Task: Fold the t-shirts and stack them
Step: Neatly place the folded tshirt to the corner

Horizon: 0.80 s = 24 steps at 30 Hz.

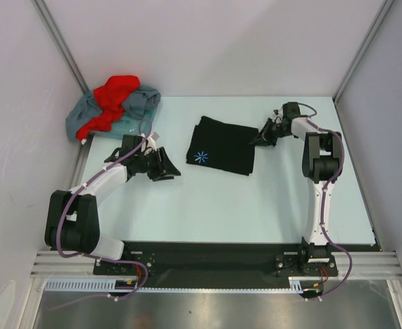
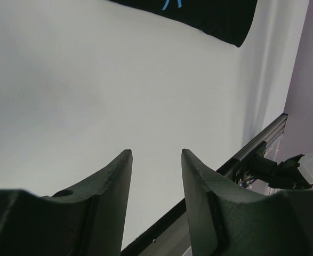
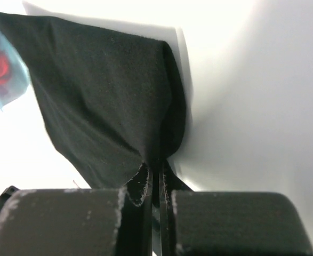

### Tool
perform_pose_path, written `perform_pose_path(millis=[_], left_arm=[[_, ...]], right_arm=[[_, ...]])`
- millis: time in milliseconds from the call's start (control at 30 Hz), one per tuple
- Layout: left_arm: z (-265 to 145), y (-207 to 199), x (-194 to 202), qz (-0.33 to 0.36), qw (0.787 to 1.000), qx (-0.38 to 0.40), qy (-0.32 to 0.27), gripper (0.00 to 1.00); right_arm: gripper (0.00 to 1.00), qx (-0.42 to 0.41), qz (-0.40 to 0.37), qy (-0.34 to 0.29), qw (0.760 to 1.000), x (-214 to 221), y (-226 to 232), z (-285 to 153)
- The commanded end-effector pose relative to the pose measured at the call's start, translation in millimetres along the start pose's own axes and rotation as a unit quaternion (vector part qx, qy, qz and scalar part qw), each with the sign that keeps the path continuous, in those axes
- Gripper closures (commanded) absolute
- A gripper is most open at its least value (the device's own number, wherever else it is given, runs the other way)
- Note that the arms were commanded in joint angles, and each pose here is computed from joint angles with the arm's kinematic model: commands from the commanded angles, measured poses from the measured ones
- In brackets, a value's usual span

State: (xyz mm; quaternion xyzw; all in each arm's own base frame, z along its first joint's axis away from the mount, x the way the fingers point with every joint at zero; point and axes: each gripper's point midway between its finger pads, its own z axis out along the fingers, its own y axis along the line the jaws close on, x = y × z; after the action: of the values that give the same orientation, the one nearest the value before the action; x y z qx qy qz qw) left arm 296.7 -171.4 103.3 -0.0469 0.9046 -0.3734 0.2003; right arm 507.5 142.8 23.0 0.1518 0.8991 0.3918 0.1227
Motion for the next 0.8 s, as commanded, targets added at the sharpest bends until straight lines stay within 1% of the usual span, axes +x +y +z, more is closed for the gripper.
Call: perform_pose_path(millis=[0,100,133,267,300,367,400,433,467,500,567,600,700,767], left_arm=[[-8.0,-12.5,-8.3,0.016,0.999,0.043,-0.024,0.52],[-5.9,-8.8,-6.7,0.007,0.998,0.05,-0.026,0.52],[-5.4,-7.9,-6.5,0.003,0.998,0.053,-0.025,0.52],[-0.6,-6.8,-5.0,-0.005,0.998,0.063,-0.024,0.53],[0.8,-5.2,-2.2,-0.009,0.998,0.064,-0.021,0.52],[2.3,-4.9,-0.1,-0.015,0.997,0.068,-0.018,0.52],[3.6,-3.1,2.3,-0.018,0.997,0.069,-0.017,0.52],[4.4,-2.2,3.4,-0.019,0.997,0.069,-0.017,0.52],[5.2,-1.1,5.3,-0.023,0.997,0.07,-0.015,0.52],[6.9,1.3,7.7,-0.028,0.997,0.069,-0.013,0.52],[8.9,4.8,10.4,-0.034,0.997,0.065,-0.011,0.52],[10.2,7.4,13.4,-0.038,0.997,0.063,-0.007,0.52],[12.5,12.3,18.2,-0.045,0.997,0.056,0.001,0.52],[13.9,14.4,19.6,-0.047,0.997,0.053,0.004,0.52]], right_arm=[[1.0,0.087,0.024,-0.054,0.994,-15.3,-31.2,-64.0],[1.0,0.128,0.037,-0.071,0.988,-20.5,-49.6,-88.4],[1.0,0.157,0.043,-0.092,0.982,-29.7,-64.5,-102.0],[1.0,0.236,0.04,-0.159,0.958,-65.0,-94.2,-141.6],[1.0,0.259,0.034,-0.186,0.947,-81.8,-99.8,-154.7],[1.0,0.295,0.034,-0.209,0.932,-99.0,-116.6,-165.7],[1.0,0.323,0.033,-0.226,0.918,-108.0,-125.8,-174.2],[1.0,0.327,0.021,-0.252,0.911,-125.5,-119.1,-184.8],[1.0,0.349,0.013,-0.255,0.902,-132.2,-130.9,-185.8],[1.0,0.37,0.001,-0.277,0.887,-145.4,-133.6,-194.3],[1.0,0.397,-0.021,-0.296,0.868,-165.3,-139.4,-203.4],[1.0,0.418,-0.026,-0.308,0.854,-173.6,-145.5,-210.6],[1.0,0.453,-0.048,-0.326,0.828,-197.7,-156.7,-221.3],[1.0,0.464,-0.062,-0.346,0.813,-213.2,-153.4,-231.6]])
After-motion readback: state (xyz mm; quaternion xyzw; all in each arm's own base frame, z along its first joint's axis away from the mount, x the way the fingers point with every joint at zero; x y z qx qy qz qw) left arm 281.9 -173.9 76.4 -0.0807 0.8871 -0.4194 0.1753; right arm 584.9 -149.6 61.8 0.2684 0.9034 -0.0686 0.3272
